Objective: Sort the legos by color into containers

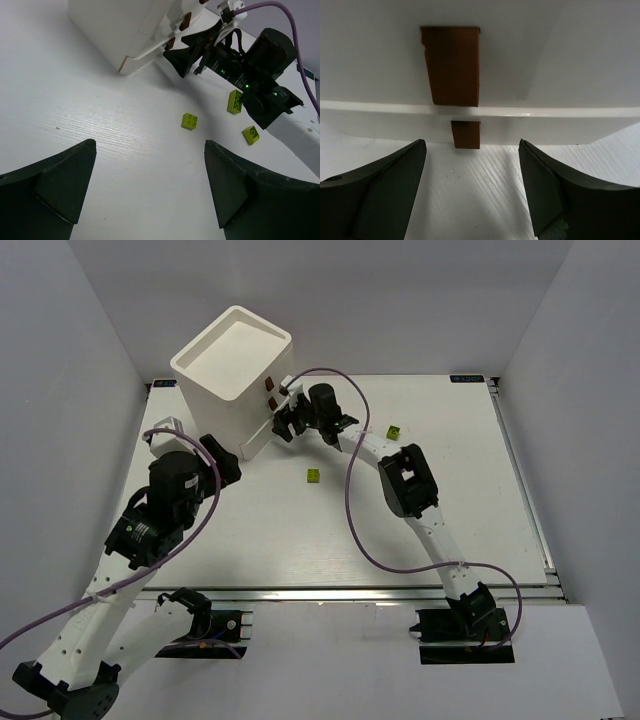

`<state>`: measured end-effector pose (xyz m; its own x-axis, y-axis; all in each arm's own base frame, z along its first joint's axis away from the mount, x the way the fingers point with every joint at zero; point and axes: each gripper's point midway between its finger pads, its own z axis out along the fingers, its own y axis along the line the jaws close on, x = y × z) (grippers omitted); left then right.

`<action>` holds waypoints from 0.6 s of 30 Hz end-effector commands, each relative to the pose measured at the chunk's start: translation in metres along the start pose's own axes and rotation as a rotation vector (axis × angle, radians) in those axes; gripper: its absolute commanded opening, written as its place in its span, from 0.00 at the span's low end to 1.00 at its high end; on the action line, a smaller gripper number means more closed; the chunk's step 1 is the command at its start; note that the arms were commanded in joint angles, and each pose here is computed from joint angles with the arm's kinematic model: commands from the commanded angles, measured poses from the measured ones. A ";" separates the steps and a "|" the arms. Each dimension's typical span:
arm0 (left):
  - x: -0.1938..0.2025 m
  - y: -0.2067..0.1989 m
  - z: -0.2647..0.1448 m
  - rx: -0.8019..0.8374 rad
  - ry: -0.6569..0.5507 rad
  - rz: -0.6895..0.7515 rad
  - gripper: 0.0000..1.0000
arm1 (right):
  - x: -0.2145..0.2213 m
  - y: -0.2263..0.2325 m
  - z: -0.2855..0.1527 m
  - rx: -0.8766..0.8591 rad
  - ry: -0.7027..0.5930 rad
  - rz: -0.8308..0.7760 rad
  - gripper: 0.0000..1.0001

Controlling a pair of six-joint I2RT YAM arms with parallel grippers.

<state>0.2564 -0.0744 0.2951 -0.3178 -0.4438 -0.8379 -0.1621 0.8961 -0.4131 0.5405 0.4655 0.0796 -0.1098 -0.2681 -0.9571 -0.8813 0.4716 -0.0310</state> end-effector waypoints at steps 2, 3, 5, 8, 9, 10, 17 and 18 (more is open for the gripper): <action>-0.011 0.002 -0.006 -0.015 -0.025 -0.022 0.98 | -0.025 0.000 0.008 0.003 -0.100 -0.035 0.79; -0.011 0.002 -0.006 -0.016 -0.028 -0.023 0.98 | -0.023 -0.001 0.009 0.016 -0.097 -0.034 0.76; -0.013 0.003 -0.009 -0.017 -0.035 -0.030 0.98 | -0.022 -0.004 0.009 0.032 -0.107 -0.034 0.72; -0.014 0.005 -0.011 -0.024 -0.038 -0.038 0.98 | -0.021 -0.004 0.008 0.022 -0.136 -0.017 0.58; -0.014 0.006 -0.011 -0.024 -0.038 -0.041 0.98 | -0.027 -0.004 0.010 0.023 -0.164 -0.033 0.54; -0.014 0.006 -0.012 -0.024 -0.038 -0.041 0.98 | -0.028 -0.005 0.010 0.024 -0.168 -0.041 0.52; -0.017 0.005 -0.014 -0.022 -0.043 -0.055 0.98 | -0.033 -0.001 0.016 0.018 -0.196 -0.039 0.18; -0.017 0.006 -0.015 -0.021 -0.045 -0.063 0.98 | -0.034 -0.002 0.015 0.024 -0.201 -0.036 0.08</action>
<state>0.2507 -0.0676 0.2968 -0.3038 -0.4694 -0.8291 -0.1946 0.8824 -0.4283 0.5455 0.4779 0.0760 -0.0703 -0.1878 -0.9797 -0.8798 0.4745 -0.0278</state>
